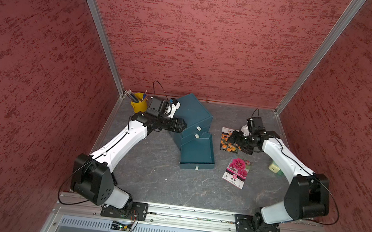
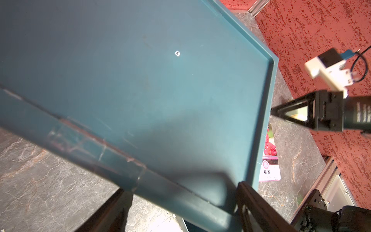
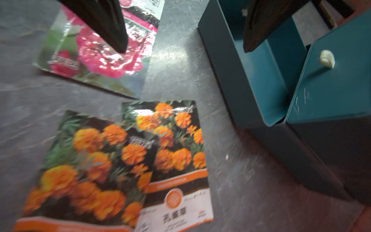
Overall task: Take the seed bags out of the drawer
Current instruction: Place the seed packet at the center of the board, then adjust the drawer in the storage box, then close the drawer in the storage box.
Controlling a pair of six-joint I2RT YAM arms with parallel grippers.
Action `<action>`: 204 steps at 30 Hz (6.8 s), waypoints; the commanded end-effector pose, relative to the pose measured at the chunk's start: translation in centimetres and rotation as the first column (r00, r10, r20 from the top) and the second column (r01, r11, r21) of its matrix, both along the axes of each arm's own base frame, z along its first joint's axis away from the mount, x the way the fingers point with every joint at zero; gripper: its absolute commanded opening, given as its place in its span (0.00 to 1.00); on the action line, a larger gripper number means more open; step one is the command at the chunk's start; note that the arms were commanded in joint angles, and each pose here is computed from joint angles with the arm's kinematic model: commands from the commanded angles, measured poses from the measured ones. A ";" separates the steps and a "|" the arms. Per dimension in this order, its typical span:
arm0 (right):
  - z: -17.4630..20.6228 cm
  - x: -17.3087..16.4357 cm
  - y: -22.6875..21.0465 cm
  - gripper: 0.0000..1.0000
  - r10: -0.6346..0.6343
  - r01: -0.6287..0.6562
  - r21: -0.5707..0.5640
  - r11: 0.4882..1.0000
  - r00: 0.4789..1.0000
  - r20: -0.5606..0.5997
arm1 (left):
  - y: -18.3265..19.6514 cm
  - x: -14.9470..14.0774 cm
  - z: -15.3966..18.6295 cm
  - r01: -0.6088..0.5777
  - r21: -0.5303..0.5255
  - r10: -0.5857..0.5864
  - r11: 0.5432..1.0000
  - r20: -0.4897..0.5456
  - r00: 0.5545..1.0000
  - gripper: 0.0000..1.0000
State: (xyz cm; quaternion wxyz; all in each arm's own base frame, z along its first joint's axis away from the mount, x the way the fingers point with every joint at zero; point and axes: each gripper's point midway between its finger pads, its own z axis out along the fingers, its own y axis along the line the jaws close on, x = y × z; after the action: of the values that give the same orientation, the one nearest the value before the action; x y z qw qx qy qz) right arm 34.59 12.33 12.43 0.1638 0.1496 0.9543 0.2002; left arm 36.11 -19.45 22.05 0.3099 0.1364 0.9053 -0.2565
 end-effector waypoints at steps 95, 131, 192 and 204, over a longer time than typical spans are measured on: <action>-5.4 4.9 12.4 0.10 0.600 -0.522 -0.359 0.774 0.785 0.153 | 4.1 -2.9 -5.6 0.015 0.259 0.024 0.966 -0.147 0.989 0.84; 0.0 5.8 12.2 0.85 0.527 -0.455 -0.275 0.847 0.786 0.322 | 4.1 -3.1 -5.8 0.019 0.286 0.026 0.958 -0.153 0.988 0.84; -4.7 -1.8 3.4 0.90 0.250 -0.198 -0.359 0.912 0.962 0.106 | 3.2 -1.4 -6.8 0.120 0.495 -0.071 0.860 -0.118 0.991 0.86; -3.7 -8.4 6.0 0.87 0.400 -0.359 -0.185 0.915 0.868 0.295 | 3.1 -1.5 -7.1 0.124 0.490 -0.071 0.863 -0.126 0.989 0.87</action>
State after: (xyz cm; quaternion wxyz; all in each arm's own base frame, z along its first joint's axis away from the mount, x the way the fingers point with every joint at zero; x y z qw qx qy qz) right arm 25.26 15.63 6.92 0.2424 -0.0490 0.9595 0.1348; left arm 38.71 -18.04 23.31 0.3562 0.2023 0.9082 -0.0858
